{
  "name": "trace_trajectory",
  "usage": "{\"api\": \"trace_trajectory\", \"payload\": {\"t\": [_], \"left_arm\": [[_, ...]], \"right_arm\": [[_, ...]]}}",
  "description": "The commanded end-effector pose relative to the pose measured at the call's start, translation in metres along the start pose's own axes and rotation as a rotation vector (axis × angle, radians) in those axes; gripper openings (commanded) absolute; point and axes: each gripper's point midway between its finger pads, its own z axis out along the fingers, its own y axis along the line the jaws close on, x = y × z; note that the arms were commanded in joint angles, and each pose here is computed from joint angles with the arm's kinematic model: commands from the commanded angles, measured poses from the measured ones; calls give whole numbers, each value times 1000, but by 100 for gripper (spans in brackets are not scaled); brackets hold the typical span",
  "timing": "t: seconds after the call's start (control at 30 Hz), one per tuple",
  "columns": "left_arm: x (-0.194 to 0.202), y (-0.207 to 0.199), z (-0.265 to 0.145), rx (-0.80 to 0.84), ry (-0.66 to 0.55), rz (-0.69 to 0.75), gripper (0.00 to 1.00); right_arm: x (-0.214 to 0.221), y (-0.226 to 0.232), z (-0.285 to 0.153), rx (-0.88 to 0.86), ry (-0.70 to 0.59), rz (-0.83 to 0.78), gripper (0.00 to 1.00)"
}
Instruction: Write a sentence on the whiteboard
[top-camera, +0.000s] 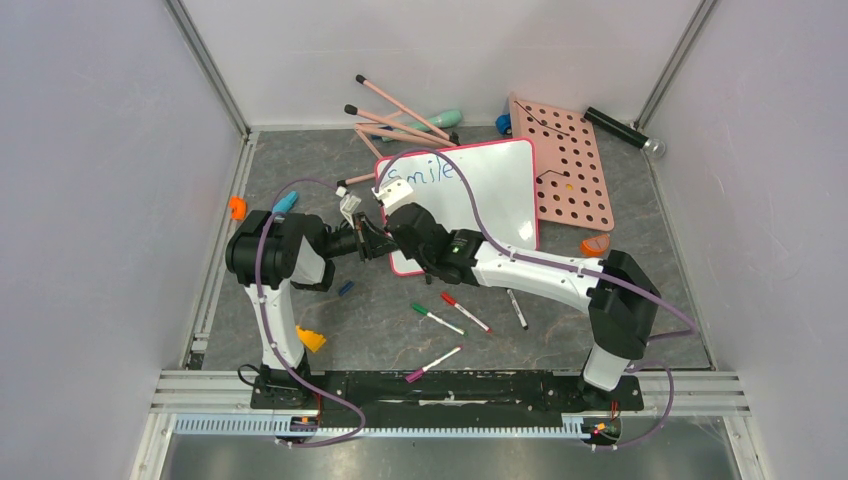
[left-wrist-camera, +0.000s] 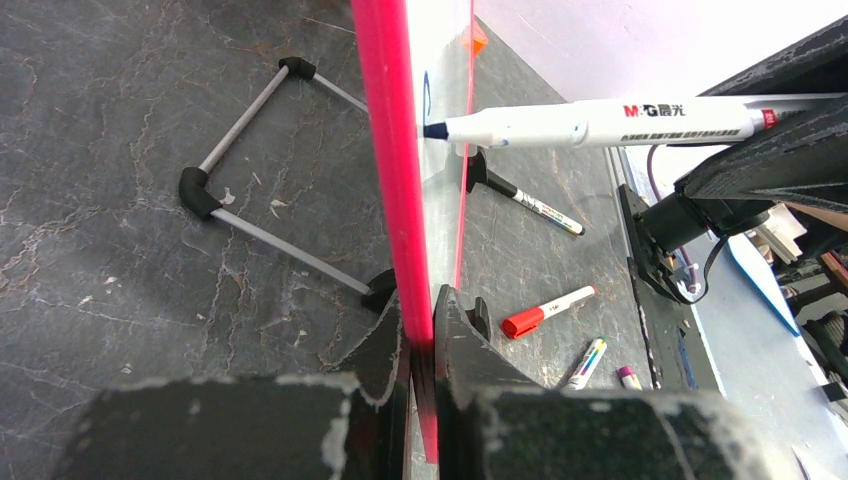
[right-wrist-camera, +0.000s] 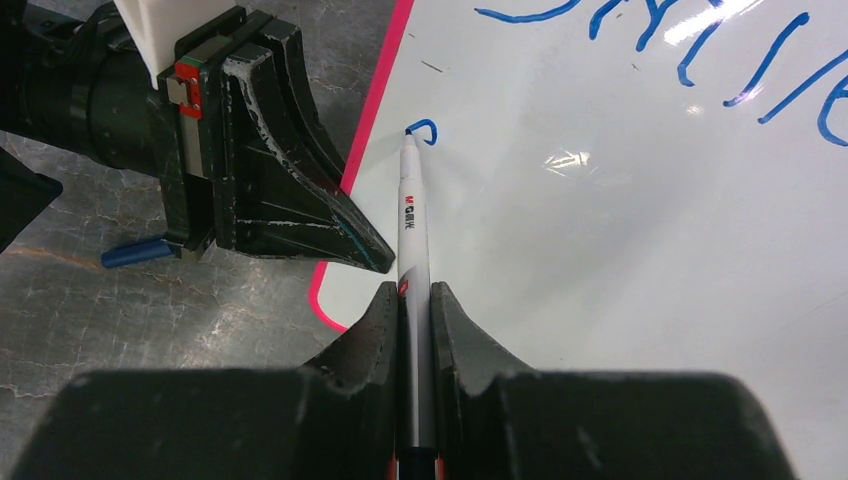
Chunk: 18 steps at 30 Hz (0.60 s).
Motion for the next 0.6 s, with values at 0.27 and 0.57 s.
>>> {"api": "trace_trajectory", "payload": {"t": [0.27,0.57], "left_arm": [[5,26,-3,-61,-24,245,3],[5,26,-3,-59,-22,244,3]], "right_arm": [[17,-15,-7,47,27,-14,0],[11,1,-3,-27,17,-7,0]]}}
